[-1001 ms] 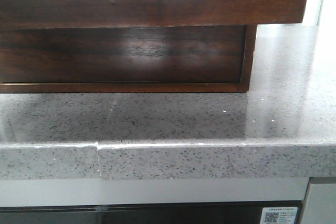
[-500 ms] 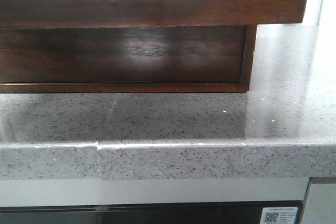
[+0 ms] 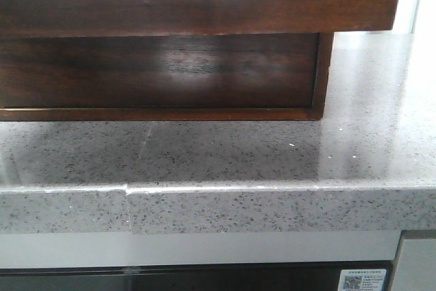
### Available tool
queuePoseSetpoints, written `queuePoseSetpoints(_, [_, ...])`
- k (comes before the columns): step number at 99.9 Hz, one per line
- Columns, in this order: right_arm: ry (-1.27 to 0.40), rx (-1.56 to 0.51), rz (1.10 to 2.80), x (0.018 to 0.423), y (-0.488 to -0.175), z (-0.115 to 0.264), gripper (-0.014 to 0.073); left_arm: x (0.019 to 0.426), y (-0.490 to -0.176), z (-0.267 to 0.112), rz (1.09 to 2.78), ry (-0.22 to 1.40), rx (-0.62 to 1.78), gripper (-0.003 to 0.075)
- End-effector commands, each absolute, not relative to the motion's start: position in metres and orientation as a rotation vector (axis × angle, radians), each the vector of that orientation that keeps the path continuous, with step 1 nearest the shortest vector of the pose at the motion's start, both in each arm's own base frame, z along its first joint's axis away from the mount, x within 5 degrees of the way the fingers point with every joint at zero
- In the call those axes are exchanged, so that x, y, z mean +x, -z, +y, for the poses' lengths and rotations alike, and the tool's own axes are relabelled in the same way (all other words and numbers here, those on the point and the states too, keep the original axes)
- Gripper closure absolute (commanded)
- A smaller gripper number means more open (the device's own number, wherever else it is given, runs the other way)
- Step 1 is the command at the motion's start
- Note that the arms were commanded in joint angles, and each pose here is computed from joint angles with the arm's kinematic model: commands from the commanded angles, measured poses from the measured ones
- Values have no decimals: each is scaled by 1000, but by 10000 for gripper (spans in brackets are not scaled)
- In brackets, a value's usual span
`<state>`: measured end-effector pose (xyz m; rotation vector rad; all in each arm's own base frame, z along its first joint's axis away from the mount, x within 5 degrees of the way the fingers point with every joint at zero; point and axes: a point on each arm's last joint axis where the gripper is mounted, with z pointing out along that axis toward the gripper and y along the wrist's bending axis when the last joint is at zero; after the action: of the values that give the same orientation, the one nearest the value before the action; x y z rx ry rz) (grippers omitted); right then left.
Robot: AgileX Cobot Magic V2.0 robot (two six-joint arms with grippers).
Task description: Put scissors in drawer with both arms
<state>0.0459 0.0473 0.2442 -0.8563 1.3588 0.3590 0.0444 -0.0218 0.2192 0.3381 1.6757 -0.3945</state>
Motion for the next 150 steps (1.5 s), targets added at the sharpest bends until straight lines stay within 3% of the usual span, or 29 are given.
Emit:
queuePoseSetpoints(1, [-367,-788,1278,47,-260,46,636,44,-224,-19,1590,387,268,742])
queuePoseSetpoints(25, [-367,-788,1278,47,-260,46,636,53,-196,-14,1601,259,136,742])
queuePoseSetpoints(69, [-367,-788,1278,47,-260,46,636,55,-194,1,1625,56,-74,742])
queuePoseSetpoints(81, [-367,-788,1278,47,-260,46,636,54,-184,1,1735,46,-87,742])
queuePoseSetpoints(150, [-367,-788,1278,47,-260,46,636,54,-184,1,1734,50,-87,742])
